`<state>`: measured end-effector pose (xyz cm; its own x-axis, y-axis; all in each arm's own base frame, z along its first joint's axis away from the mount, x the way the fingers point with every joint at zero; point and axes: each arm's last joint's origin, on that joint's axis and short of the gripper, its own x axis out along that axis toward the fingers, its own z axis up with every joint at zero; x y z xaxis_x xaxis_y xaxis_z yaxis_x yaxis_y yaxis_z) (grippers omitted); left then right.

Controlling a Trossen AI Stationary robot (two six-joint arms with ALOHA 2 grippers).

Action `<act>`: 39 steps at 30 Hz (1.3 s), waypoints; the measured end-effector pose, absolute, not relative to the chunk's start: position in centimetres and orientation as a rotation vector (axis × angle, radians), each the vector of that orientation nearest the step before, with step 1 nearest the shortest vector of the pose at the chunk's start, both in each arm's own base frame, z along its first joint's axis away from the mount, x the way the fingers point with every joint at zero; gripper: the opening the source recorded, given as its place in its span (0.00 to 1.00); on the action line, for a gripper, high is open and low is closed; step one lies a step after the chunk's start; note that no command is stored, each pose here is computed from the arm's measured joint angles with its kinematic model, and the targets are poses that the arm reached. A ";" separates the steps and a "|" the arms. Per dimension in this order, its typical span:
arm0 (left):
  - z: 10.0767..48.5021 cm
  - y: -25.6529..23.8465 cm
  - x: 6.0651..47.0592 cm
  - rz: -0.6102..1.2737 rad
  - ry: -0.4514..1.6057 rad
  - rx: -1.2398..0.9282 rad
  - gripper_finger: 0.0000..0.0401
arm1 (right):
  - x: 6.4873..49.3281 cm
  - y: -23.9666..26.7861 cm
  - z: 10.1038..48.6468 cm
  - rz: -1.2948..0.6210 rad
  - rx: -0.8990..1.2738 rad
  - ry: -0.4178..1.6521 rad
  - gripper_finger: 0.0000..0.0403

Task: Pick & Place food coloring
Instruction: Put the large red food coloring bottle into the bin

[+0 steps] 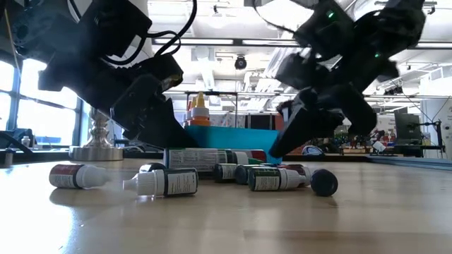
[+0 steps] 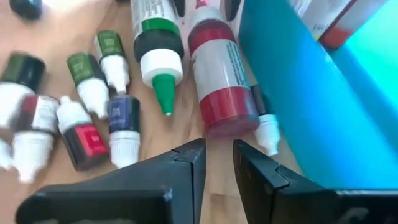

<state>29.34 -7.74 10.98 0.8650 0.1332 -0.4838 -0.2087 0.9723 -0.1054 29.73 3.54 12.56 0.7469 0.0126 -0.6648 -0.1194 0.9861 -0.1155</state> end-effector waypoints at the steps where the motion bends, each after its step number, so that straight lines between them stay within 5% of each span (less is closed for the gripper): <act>1: 11.0 -7.7 29.3 0.180 0.494 -0.157 0.44 | 29.7 3.7 12.8 0.065 -0.190 0.714 0.18; 19: 11.1 -7.7 29.4 0.195 0.481 -0.184 0.44 | 29.6 5.6 11.7 0.008 -0.520 0.728 0.18; 39: 11.0 -7.7 29.3 0.202 0.489 -0.180 0.44 | 30.5 6.0 11.2 0.073 -0.473 0.647 0.18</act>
<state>29.33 -7.69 10.98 0.8635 0.1485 -0.4820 -0.2341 0.9645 -0.1222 30.45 6.00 11.23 0.7992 -0.0799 -0.5957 -0.2101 0.8915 -0.4014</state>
